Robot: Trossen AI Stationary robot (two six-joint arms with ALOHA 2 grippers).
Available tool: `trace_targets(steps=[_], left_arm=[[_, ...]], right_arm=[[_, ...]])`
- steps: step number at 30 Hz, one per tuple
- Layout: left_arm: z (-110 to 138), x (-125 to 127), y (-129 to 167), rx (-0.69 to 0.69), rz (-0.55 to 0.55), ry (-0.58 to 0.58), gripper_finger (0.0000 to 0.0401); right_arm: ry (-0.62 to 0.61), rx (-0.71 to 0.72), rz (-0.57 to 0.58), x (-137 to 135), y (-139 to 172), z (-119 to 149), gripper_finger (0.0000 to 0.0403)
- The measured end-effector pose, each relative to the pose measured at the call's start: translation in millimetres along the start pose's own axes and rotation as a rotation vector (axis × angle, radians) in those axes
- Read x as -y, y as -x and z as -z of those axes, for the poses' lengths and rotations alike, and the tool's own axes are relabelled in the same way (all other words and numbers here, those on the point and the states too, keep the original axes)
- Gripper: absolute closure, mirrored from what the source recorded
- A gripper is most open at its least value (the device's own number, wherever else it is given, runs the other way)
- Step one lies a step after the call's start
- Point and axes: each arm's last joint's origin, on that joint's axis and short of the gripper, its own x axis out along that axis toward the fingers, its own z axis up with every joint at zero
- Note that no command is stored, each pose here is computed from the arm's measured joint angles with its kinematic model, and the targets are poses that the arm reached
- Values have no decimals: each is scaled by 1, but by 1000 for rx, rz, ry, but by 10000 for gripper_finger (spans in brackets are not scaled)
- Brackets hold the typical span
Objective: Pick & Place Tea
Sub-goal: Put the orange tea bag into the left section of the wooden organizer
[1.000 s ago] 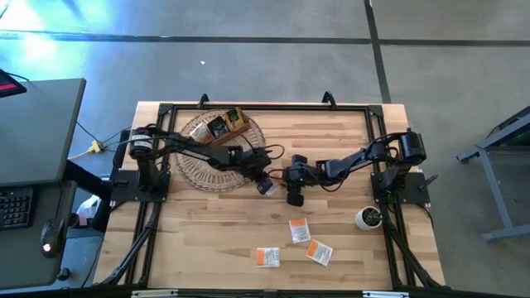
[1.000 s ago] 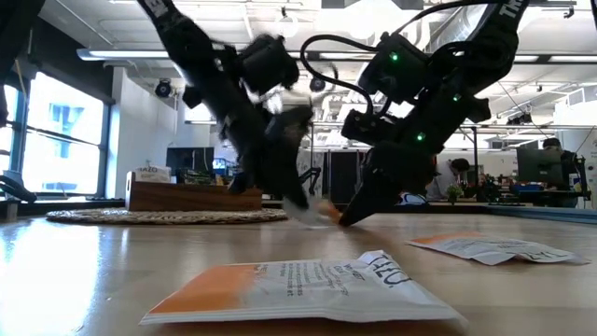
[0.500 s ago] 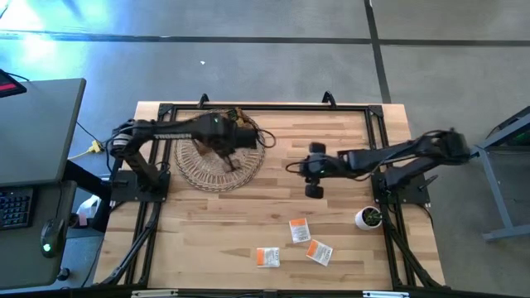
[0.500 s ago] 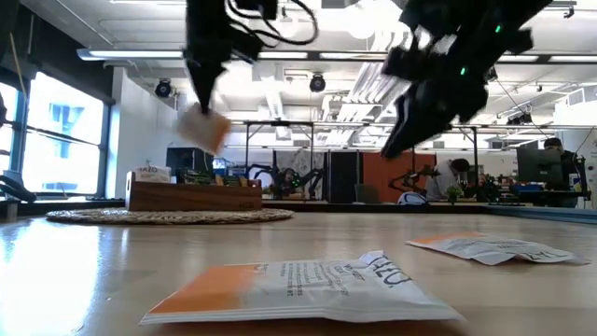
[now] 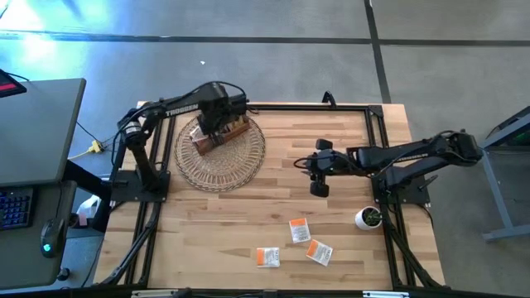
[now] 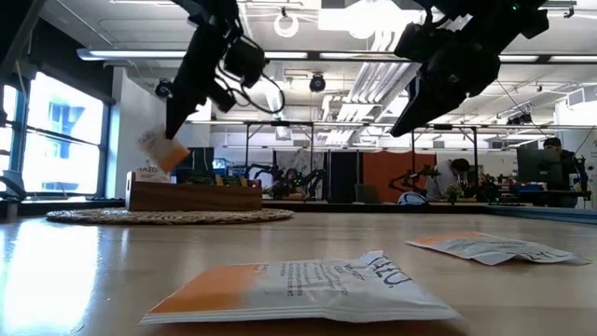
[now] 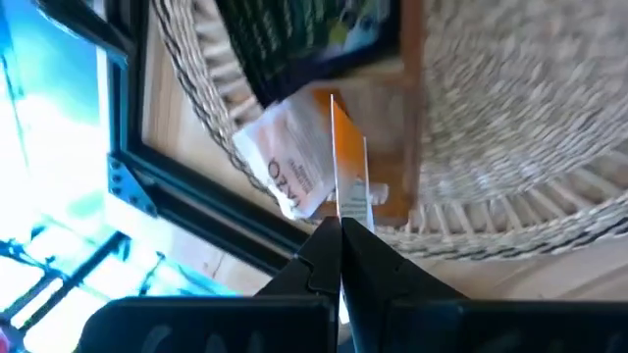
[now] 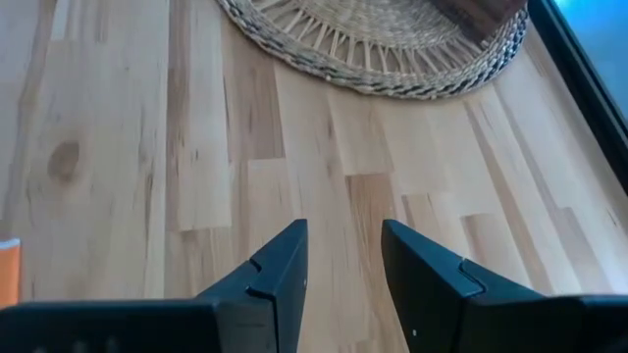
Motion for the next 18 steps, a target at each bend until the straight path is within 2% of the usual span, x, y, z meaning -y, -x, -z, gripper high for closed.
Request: trace_targets(steps=[4,10,15,18], left_arm=[[-5,-8,-21,-87,11,16,401],[-15,1,-51,-204,19,-19,401],[-22,4,-60,-237,-107,-60,392],[-23,7,-58,-223,-121,-92,373]], right_arm=[[2,-6,0,0,0,1,274],[1,-5,0,0,0,0,274],[1,-4,0,0,0,0,274],[1,-3,0,0,0,0,274]])
